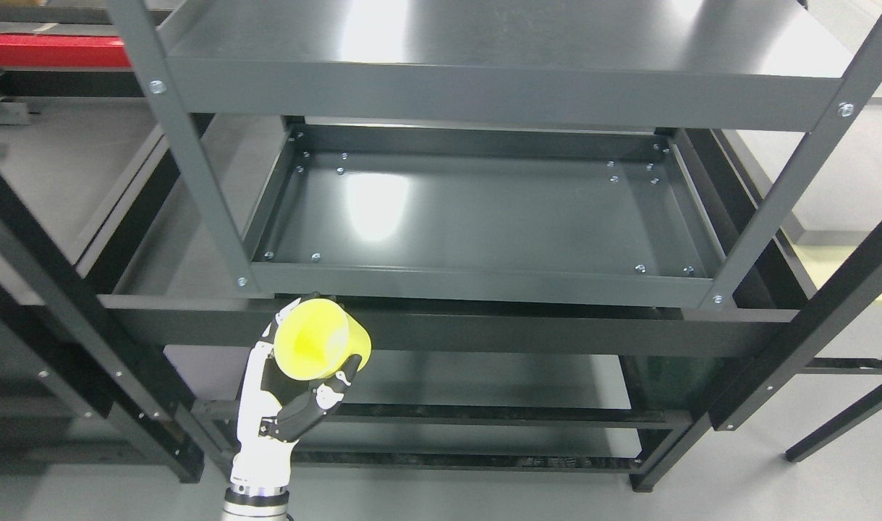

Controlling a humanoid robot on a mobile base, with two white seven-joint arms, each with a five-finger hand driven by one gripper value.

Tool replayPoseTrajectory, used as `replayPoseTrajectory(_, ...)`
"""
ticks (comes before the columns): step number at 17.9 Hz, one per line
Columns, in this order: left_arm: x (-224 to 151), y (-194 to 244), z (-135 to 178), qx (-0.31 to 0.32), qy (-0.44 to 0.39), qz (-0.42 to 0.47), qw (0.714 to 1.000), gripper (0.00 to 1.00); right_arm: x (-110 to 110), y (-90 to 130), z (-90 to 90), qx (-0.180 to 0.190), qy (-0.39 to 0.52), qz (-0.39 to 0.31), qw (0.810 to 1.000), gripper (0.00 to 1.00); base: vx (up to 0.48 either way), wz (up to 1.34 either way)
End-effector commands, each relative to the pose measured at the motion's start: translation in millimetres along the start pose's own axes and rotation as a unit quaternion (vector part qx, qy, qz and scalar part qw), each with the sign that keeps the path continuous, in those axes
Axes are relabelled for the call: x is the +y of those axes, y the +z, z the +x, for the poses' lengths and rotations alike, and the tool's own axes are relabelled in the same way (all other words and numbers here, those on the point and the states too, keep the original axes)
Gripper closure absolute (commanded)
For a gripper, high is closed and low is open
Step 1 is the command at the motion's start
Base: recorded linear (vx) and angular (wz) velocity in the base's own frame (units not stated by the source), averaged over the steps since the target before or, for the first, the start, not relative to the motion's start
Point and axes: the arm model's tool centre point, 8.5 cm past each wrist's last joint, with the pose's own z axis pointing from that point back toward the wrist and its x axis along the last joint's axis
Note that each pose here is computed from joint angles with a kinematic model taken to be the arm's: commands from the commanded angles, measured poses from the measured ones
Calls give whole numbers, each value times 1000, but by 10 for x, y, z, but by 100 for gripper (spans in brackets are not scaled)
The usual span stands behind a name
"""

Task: Place yellow IKEA cup on middle right shelf
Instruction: 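Hold the cup in the left hand while turning toward the shelves, then raise the cup with the left hand onto the upper shelf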

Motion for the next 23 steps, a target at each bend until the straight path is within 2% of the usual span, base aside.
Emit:
replayPoseTrajectory(1,-311,-43,79,-38,24,-46,998,98,-97,-6,-92,8,-2,-6,1000,1,58,-173)
replayPoseTrajectory(7,-766,-192,231,-106,59,-119,985,98,-97,-6,-92,8,-2,-6,1000,1,81,-89)
replayPoseTrajectory(11,-966,-374,405,-176,71,-162,968,98,-97,-6,-92,8,-2,-6,1000,1,91,3)
replayPoseTrajectory(15,-1103,-750,626,-230,69,-199,950,98,-97,-6,-92,8,-2,-6,1000,1,76,139)
replayPoseTrajectory(19,-1621,-1077,889,-274,91,-289,913,98,-97,-6,-92,8,-2,-6,1000,1,55,173)
replayPoseTrajectory(23,-1840,-1545,1213,-287,62,-334,896,98,-97,-6,-92,8,-2,-6,1000,1,13,72)
